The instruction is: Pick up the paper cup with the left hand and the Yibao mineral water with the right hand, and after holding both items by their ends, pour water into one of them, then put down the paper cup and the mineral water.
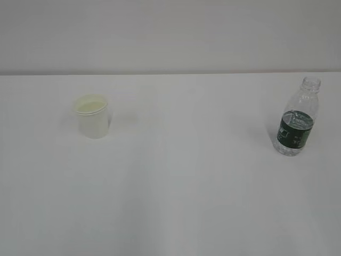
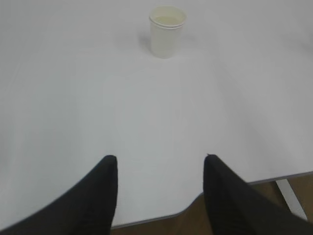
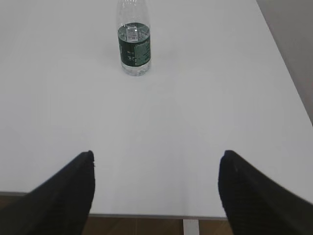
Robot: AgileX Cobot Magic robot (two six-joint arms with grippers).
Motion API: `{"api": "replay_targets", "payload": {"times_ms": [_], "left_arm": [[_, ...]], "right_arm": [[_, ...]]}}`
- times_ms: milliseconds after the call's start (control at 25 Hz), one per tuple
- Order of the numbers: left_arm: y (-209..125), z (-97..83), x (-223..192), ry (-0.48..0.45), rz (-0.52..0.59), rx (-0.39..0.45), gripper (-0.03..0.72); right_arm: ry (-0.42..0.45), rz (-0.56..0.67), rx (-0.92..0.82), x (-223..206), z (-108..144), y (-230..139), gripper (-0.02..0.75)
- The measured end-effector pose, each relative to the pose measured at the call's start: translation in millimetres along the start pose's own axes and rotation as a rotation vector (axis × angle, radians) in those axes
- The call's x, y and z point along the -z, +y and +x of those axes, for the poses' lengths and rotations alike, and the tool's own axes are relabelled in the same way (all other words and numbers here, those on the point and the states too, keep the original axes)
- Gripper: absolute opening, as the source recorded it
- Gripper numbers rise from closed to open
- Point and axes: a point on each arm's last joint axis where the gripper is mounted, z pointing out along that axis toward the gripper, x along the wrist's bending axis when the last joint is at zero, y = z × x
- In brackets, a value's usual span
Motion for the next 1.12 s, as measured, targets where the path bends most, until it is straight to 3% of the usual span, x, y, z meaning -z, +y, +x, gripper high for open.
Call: {"api": "replay_targets", "payload": {"times_ms": [480, 1120], "left_arm": [[-0.1, 0.0, -0.1, 0.000, 0.000, 0.000, 0.288], [1.6, 9.0, 0.5, 0.099, -0.016, -0.016, 0.290]], "right_arm": [[0.000, -0.010, 0.001, -3.3, 0.3, 0.2, 0.591], [0.000, -0.019, 0.001, -3.3, 0.2, 1.1, 0.591]]}}
